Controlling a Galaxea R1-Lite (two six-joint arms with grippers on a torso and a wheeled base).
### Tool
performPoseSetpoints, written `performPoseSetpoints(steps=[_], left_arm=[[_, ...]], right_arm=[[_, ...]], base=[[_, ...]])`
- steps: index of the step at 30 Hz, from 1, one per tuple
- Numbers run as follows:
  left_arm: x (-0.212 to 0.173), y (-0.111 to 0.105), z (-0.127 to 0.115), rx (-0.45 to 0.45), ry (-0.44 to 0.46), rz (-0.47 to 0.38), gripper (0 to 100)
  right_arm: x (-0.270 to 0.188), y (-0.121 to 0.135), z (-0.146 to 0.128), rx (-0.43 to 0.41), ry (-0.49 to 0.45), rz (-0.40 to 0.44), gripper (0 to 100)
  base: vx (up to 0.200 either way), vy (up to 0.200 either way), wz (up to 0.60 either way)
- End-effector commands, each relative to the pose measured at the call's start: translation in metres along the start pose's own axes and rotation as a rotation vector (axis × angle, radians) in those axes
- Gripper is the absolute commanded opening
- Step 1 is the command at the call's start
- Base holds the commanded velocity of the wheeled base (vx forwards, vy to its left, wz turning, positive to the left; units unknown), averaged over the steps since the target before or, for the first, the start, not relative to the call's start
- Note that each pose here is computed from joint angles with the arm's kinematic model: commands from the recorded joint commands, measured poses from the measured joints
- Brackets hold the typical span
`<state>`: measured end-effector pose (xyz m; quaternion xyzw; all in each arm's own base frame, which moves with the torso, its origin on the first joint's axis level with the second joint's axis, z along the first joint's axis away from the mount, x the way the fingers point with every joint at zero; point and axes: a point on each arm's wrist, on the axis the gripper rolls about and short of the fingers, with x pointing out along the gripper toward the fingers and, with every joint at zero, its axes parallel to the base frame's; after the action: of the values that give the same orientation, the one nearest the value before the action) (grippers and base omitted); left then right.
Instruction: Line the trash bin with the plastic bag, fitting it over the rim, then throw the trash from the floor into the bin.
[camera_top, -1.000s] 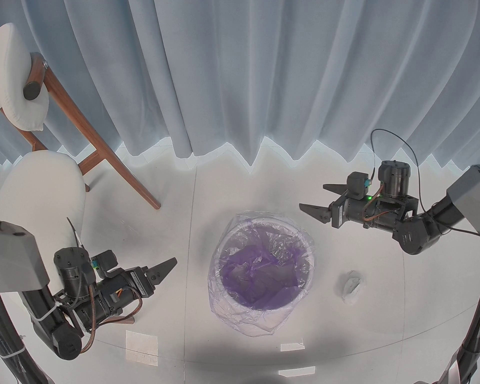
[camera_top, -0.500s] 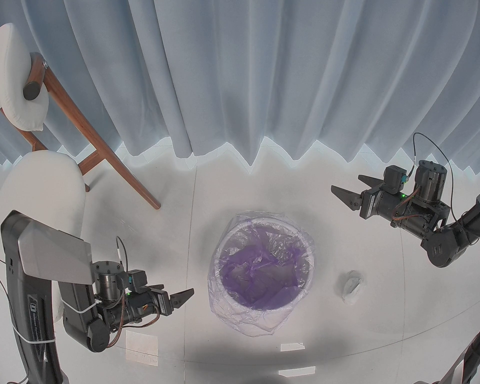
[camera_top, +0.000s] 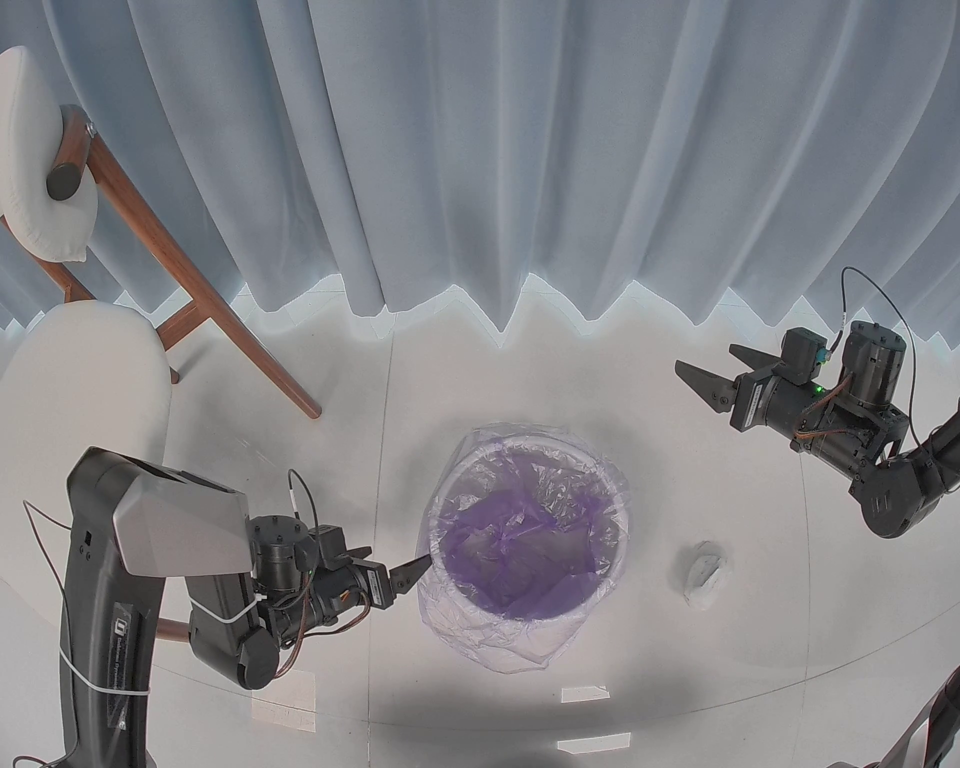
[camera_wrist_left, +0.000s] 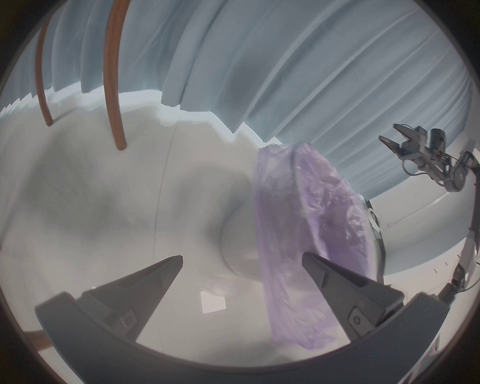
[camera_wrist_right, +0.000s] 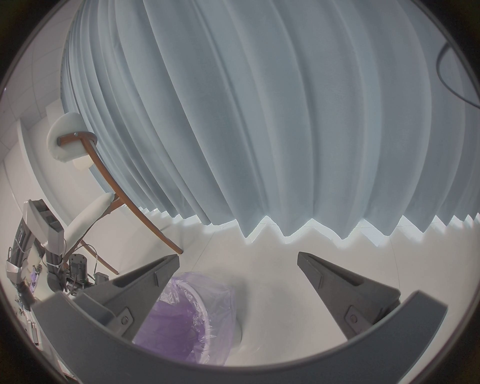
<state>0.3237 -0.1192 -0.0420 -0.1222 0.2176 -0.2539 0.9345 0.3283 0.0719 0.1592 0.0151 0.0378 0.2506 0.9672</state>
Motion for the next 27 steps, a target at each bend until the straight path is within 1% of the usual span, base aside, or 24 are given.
performPoseSetpoints(steps=[1,3,6,9,13,14,21,25,26,27], left_arm=[[0.022,0.011,-0.003,-0.002,-0.049,0.055,100],[0.024,0.011,-0.002,0.0,-0.058,0.06,100],[0.029,0.012,-0.007,0.0,-0.053,0.059,100],[0.032,0.011,-0.004,0.005,-0.067,0.052,100],[0.034,0.008,0.0,0.01,-0.083,0.043,100],[0.035,0.009,0.0,0.011,-0.086,0.042,0],[0.035,0.012,0.003,0.008,-0.097,0.049,0],[0.035,0.013,0.002,-0.009,-0.096,0.05,0],[0.036,0.014,0.0,-0.036,-0.095,0.062,0],[0.037,0.015,-0.002,-0.045,-0.096,0.073,0]], right_arm=[[0.0,-0.001,0.001,-0.001,-0.006,-0.001,100],[0.0,-0.001,0.001,0.0,-0.007,-0.003,100],[-0.001,-0.001,-0.002,0.003,0.006,-0.005,100],[-0.005,0.0,-0.009,0.007,0.019,-0.005,100],[-0.009,0.001,-0.013,0.001,0.001,-0.005,100],[-0.01,0.001,-0.015,0.001,0.001,-0.005,100],[-0.015,0.003,-0.015,0.002,0.004,-0.005,100],[-0.017,0.003,-0.016,0.003,0.007,-0.005,100],[-0.018,0.004,-0.015,0.001,0.006,-0.003,100],[-0.018,0.004,-0.015,0.001,0.006,-0.003,100]], base=[[0.0,0.0,0.0],[0.0,0.0,0.0],[0.0,0.0,0.0],[0.0,0.0,0.0],[0.0,0.0,0.0],[0.0,0.0,0.0],[0.0,0.0,0.0],[0.0,0.0,0.0],[0.0,0.0,0.0],[0.0,0.0,0.0]])
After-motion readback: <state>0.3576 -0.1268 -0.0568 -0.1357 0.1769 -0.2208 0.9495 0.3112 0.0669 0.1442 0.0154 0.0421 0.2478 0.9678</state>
